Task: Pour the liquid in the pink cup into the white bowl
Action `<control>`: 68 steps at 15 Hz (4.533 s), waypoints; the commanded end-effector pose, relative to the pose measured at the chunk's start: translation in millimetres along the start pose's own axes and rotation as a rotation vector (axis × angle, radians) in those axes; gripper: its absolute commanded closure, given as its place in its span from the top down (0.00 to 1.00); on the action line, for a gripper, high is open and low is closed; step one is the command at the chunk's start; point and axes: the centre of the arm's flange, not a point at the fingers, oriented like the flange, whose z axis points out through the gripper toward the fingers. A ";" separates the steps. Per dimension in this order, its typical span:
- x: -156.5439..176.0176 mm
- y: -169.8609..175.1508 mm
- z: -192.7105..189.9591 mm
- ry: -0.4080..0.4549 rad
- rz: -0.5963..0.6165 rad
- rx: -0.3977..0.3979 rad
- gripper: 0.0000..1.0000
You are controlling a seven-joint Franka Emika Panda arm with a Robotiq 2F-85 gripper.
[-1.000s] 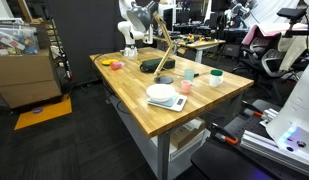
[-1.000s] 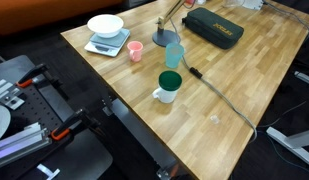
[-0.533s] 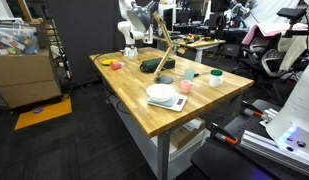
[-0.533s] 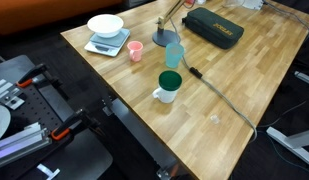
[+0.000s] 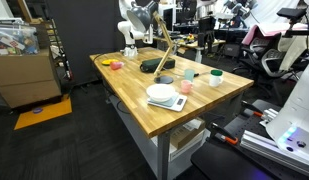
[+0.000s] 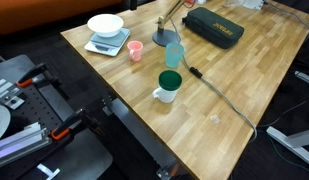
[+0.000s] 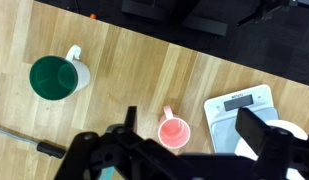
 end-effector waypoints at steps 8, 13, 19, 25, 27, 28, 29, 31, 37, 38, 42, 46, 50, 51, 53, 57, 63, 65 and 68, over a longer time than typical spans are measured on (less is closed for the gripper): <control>34.5 1.7 20.0 -0.029 -0.025 0.000 1.00; 56.1 1.9 41.2 -0.010 -0.035 0.016 1.00; 76.7 6.7 96.6 -0.032 -0.035 0.033 1.00; 82.0 5.9 138.8 -0.040 -0.024 0.087 1.00; 77.1 7.3 149.3 -0.062 -0.030 0.106 1.00; 78.0 3.3 146.1 -0.077 -0.014 0.077 1.00; 77.1 4.7 150.3 -0.083 -0.016 0.083 1.00; 76.8 5.8 151.4 -0.083 -0.017 0.088 1.00; 81.8 3.6 156.0 -0.092 -0.032 0.058 1.00; 83.6 3.5 159.7 -0.099 -0.036 0.049 1.00; 93.4 2.4 177.9 -0.129 -0.040 0.059 1.00; 103.9 -0.2 189.7 -0.143 -0.048 0.070 1.00; 108.6 2.3 189.8 -0.137 -0.044 0.069 0.66; 109.1 3.0 188.7 -0.135 -0.043 0.069 0.60; 109.2 3.7 187.2 -0.137 -0.042 0.067 0.45; 108.1 3.0 189.0 -0.143 -0.042 0.068 0.16; 97.7 3.8 184.2 -0.143 -0.033 0.026 0.04; 91.6 2.3 178.0 -0.150 -0.050 -0.008 0.04; 84.4 -2.8 165.5 -0.173 -0.107 -0.082 0.04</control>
